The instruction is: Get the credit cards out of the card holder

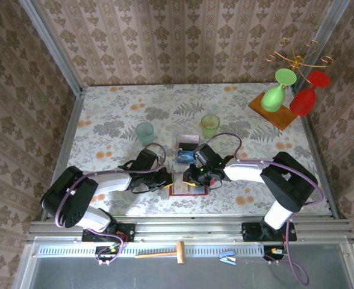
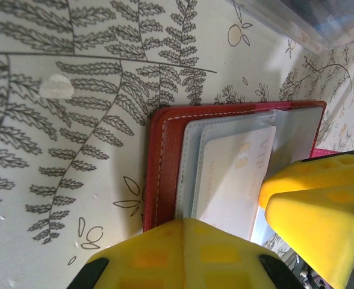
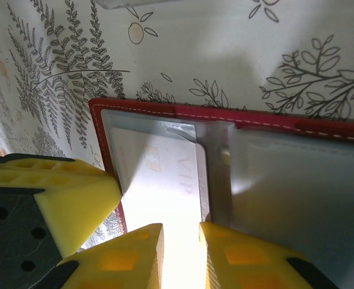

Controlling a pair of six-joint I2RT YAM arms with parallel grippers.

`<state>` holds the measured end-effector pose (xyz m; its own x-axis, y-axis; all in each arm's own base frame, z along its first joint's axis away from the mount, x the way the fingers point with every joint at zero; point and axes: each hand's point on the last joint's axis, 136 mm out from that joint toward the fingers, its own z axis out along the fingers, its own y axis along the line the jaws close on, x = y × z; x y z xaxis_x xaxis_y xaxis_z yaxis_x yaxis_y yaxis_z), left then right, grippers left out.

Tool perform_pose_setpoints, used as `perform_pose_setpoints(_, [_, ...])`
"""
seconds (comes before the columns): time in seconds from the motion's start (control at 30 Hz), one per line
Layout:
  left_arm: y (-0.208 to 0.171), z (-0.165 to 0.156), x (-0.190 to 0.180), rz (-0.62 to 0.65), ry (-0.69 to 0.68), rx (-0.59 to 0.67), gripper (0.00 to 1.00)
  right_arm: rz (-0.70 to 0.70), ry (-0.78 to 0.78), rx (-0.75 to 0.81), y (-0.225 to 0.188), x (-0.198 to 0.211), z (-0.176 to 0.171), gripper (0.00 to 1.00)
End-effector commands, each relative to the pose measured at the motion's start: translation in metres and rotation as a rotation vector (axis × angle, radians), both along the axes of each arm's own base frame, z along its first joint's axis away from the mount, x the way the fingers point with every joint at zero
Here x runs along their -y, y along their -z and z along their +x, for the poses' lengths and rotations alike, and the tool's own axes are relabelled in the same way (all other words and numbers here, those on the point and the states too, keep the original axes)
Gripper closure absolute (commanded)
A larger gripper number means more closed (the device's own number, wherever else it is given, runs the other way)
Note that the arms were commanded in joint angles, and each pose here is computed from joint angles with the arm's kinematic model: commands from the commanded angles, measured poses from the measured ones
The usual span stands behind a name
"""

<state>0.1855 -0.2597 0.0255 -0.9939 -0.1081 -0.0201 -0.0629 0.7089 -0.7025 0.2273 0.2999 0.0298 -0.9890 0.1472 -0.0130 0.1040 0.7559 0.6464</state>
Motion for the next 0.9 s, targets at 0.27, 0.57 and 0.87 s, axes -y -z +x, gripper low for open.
perform_pose_setpoints(0.27, [0.013, -0.010, -0.005, 0.022, 0.000, -0.053, 0.92, -0.085, -0.008, -0.020, 0.007, 0.007, -0.003, 0.76])
perform_pose_setpoints(0.57, [0.018, -0.014, -0.006, 0.031, 0.006, -0.073, 0.92, -0.152, -0.014, -0.010, 0.010, 0.017, -0.003, 0.75])
perform_pose_setpoints(0.87, [0.018, -0.015, -0.006, 0.033, 0.008, -0.076, 0.92, -0.164, -0.016, 0.010, 0.005, 0.019, -0.001, 0.75])
